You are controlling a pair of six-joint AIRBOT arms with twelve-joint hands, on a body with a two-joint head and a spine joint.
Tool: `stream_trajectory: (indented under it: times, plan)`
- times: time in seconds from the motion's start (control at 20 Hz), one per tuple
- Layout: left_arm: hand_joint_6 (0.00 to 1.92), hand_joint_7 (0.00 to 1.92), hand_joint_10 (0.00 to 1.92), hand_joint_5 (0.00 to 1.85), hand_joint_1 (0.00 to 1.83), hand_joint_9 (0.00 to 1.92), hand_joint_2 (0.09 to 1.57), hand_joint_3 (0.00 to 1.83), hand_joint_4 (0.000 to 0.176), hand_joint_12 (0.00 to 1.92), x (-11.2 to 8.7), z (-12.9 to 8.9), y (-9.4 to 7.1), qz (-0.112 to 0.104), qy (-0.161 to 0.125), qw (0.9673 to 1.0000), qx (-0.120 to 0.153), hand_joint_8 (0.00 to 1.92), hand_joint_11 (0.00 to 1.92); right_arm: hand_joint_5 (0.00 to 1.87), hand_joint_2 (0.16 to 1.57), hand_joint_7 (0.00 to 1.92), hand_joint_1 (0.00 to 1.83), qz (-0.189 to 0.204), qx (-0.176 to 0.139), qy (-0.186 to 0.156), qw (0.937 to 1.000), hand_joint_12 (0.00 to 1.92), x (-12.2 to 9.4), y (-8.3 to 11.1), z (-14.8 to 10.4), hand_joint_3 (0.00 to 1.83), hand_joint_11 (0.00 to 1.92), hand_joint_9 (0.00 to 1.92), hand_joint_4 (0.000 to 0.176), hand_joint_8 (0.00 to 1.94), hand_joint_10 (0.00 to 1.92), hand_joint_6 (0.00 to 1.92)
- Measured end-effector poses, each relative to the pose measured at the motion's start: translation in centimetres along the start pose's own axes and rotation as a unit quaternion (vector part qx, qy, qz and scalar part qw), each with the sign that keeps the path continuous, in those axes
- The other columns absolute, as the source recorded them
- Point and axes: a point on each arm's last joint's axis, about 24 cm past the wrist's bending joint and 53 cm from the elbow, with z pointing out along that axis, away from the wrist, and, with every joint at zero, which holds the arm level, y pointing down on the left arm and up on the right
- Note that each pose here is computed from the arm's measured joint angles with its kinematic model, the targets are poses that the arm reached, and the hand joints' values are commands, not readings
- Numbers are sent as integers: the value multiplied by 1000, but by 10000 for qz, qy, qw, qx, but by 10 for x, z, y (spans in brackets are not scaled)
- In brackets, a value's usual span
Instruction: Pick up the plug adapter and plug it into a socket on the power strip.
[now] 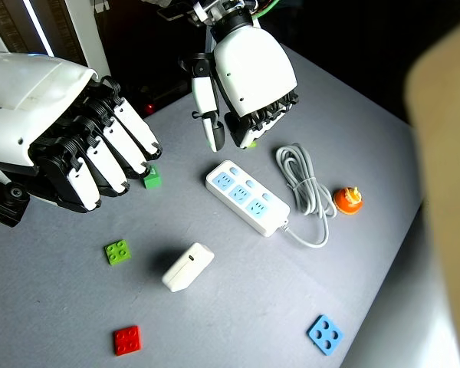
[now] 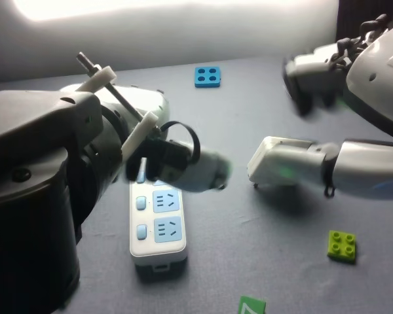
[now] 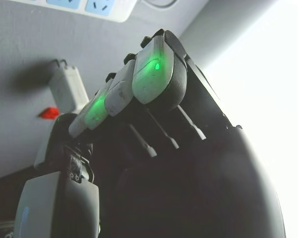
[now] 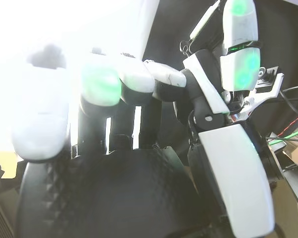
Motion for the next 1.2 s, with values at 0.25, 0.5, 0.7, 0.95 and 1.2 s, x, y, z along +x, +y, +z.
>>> stream_trajectory:
  times: [0.25,0.5,0.7,0.95,1.2]
  plan:
    - [1,42,1,36,0,54,1131,2,0,157,-2,-1,1,19,-46,10000,-28,2,0,101,1073,103,124,197,122,42,9997,348,2,-6,0,1,0,95,0,5,4,5]
    - [0,58,0,56,0,72,1138,0,0,175,9,-8,5,63,41,9999,-82,0,1,94,1062,86,230,891,605,373,9935,387,9,-42,13,0,0,82,0,2,2,2]
    - [1,66,0,69,0,66,1156,6,0,223,23,-15,12,102,158,9997,-179,2,0,126,1036,113,438,1568,911,740,9806,460,19,-68,27,0,0,110,0,8,7,10]
    - [0,35,4,36,0,35,1162,2,0,164,38,-24,16,112,283,9993,-210,2,0,90,1075,71,682,2203,1082,1066,9635,374,32,-83,48,6,0,70,0,1,0,0]
    - [2,52,2,54,0,58,1163,0,0,207,68,-40,17,203,588,9979,-152,1,0,101,1108,91,802,2573,1297,1271,9491,432,55,-99,66,7,0,103,0,4,5,4]
